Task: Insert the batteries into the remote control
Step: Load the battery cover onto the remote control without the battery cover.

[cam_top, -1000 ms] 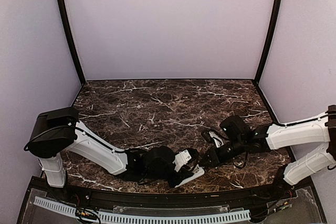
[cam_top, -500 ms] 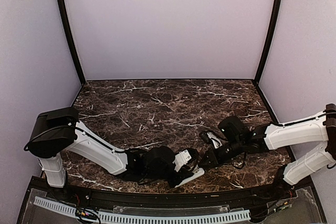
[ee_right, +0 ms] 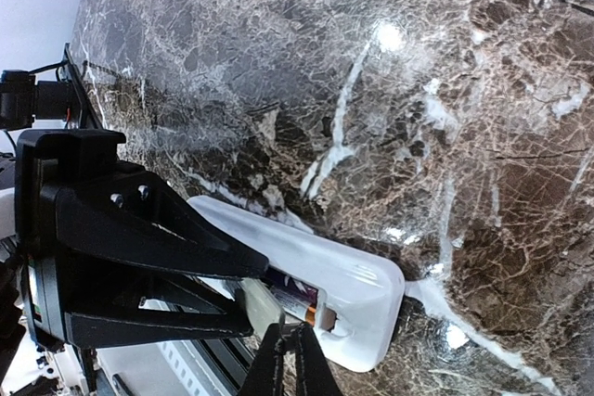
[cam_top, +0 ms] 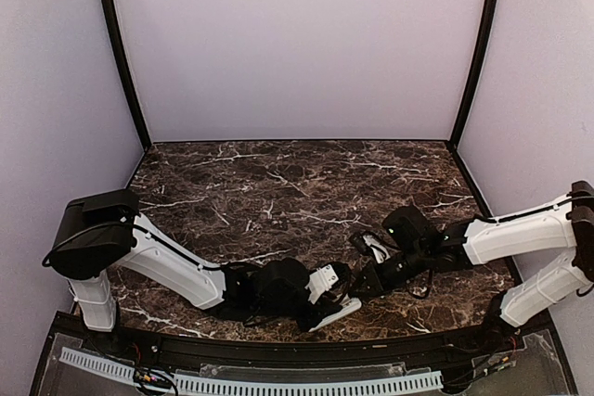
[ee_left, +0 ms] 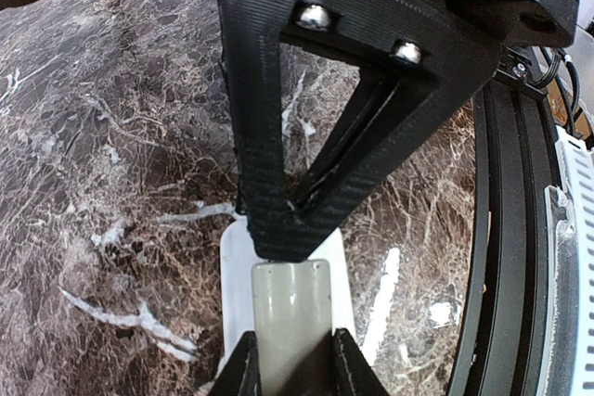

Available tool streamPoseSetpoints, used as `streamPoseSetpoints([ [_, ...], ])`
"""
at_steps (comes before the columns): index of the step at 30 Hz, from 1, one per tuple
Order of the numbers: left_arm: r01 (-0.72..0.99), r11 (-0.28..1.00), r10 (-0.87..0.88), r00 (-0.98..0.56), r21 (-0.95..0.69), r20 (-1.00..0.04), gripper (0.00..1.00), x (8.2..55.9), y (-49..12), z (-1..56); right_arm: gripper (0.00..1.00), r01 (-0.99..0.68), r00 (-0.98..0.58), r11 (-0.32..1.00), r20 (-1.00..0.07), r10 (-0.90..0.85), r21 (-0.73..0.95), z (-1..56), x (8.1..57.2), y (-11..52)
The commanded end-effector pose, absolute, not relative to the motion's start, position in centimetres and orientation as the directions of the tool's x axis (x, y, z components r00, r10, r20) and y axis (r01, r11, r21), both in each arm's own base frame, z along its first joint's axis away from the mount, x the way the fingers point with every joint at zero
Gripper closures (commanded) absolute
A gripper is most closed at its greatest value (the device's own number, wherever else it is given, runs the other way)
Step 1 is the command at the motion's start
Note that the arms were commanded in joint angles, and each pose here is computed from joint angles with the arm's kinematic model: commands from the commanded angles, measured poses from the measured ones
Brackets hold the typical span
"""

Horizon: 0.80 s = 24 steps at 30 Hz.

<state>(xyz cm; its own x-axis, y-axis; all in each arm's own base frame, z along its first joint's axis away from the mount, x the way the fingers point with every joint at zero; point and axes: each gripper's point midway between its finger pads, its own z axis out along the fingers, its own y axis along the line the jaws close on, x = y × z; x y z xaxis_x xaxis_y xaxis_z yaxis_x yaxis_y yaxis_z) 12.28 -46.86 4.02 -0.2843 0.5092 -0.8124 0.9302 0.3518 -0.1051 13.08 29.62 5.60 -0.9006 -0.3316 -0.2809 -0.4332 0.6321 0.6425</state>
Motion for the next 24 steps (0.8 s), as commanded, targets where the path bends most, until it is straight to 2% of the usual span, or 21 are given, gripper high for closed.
streamPoseSetpoints([
  [1, 0.931, 0.353, 0.675, -0.325, -0.097, -0.663, 0.96, 10.5, -42.7, -1.3, 0.96, -0.449, -0.892, 0.609, -0.298, -0.339, 0.653, 6.0, 13.1, 30.5],
  [7, 0.929, 0.359, 0.682, -0.327, -0.09, -0.655, 0.96, 10.6, -42.5, -1.5, 1.0, -0.441, -0.896, 0.605, -0.286, -0.34, 0.663, 5.6, 12.8, 30.6],
  [24, 0.933, 0.356, 0.718, -0.315, -0.063, -0.621, 0.9, 10.5, -42.2, -2.2, 1.0, -0.406, -0.91, 0.614, -0.238, -0.34, 0.677, 3.8, 11.7, 30.4],
])
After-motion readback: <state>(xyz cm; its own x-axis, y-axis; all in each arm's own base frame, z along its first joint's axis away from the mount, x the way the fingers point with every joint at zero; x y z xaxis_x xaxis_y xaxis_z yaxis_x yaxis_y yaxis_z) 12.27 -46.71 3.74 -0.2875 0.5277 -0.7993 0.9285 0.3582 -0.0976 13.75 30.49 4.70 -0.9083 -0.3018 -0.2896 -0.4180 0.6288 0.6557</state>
